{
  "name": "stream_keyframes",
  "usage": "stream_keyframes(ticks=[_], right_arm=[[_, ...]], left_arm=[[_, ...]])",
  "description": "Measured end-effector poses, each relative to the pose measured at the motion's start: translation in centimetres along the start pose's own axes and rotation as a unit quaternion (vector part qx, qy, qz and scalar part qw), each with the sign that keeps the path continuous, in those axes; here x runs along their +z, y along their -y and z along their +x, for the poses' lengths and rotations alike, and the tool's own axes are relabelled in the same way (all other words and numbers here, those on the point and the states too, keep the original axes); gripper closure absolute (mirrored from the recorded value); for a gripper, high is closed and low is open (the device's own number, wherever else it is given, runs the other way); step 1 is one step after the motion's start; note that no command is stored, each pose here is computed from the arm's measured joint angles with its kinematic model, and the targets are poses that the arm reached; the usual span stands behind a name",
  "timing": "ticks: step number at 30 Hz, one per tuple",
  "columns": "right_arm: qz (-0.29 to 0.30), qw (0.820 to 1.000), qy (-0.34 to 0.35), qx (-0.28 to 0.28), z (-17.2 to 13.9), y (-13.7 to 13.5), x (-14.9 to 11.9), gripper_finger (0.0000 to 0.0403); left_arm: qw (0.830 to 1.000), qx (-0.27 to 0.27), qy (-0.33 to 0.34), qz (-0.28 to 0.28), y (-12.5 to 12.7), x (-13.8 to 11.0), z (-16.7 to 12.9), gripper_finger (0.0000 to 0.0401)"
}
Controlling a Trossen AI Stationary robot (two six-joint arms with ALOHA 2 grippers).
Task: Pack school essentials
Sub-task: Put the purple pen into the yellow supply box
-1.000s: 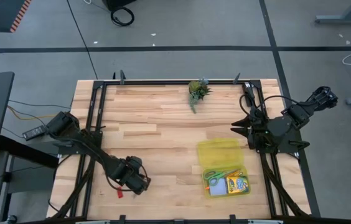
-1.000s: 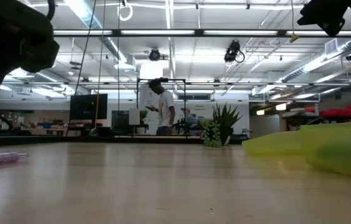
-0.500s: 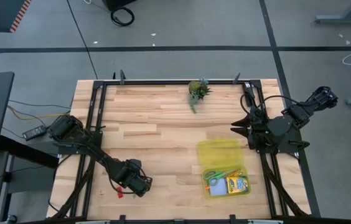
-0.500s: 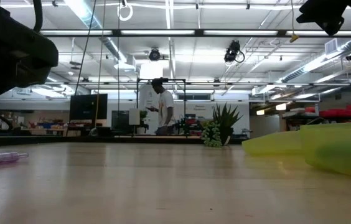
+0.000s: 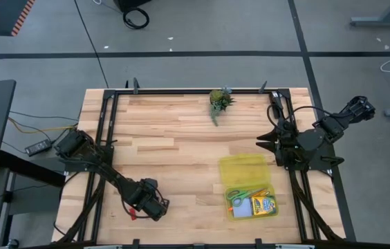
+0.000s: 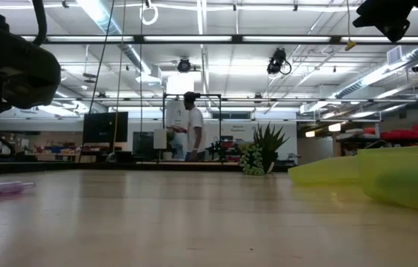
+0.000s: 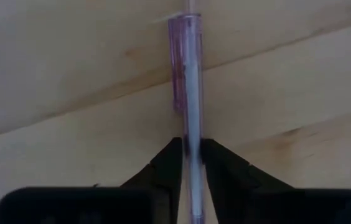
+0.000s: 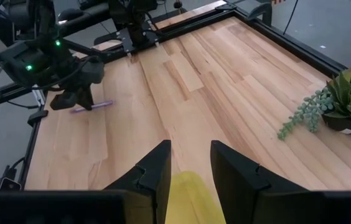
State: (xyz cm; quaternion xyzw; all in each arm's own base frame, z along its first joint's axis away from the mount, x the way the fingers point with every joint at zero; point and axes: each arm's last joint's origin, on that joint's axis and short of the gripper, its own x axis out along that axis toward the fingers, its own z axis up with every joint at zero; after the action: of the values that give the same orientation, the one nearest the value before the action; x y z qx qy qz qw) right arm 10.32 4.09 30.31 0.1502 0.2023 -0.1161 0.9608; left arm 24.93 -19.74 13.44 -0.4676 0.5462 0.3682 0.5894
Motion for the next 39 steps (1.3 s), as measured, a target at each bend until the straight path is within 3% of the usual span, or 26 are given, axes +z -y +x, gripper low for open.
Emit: stream_keyframes(ticks=[6, 14, 22, 33, 39], right_arm=[[0.000, 1.000, -0.001, 0.001, 0.0, 0.0, 0.0, 0.0283], [0.001, 1.000, -0.002, 0.002, 0.0, 0.0, 0.0, 0.0283], [0.001, 1.000, -0.005, 0.006, 0.0, 0.0, 0.0, 0.0283], [-0.021, 0.999, -0.038, 0.009, 1.1, -0.8, -0.5, 0.0283], [-0.025, 0.999, -0.047, 0.002, 0.7, -0.7, -0.2, 0.0283]], left_arm=[[1.000, -0.008, 0.005, 0.027, 0.0, -0.2, 0.0, 0.0385], [0.996, -0.025, 0.017, 0.081, 0.6, 0.4, -1.0, 0.0385], [0.988, -0.067, 0.042, 0.132, 3.2, 2.0, -3.1, 0.0382], [0.962, -0.177, 0.088, 0.188, 8.1, 6.9, -6.0, 0.0380], [0.944, -0.199, 0.124, 0.232, 11.0, 10.0, -7.2, 0.0379]])
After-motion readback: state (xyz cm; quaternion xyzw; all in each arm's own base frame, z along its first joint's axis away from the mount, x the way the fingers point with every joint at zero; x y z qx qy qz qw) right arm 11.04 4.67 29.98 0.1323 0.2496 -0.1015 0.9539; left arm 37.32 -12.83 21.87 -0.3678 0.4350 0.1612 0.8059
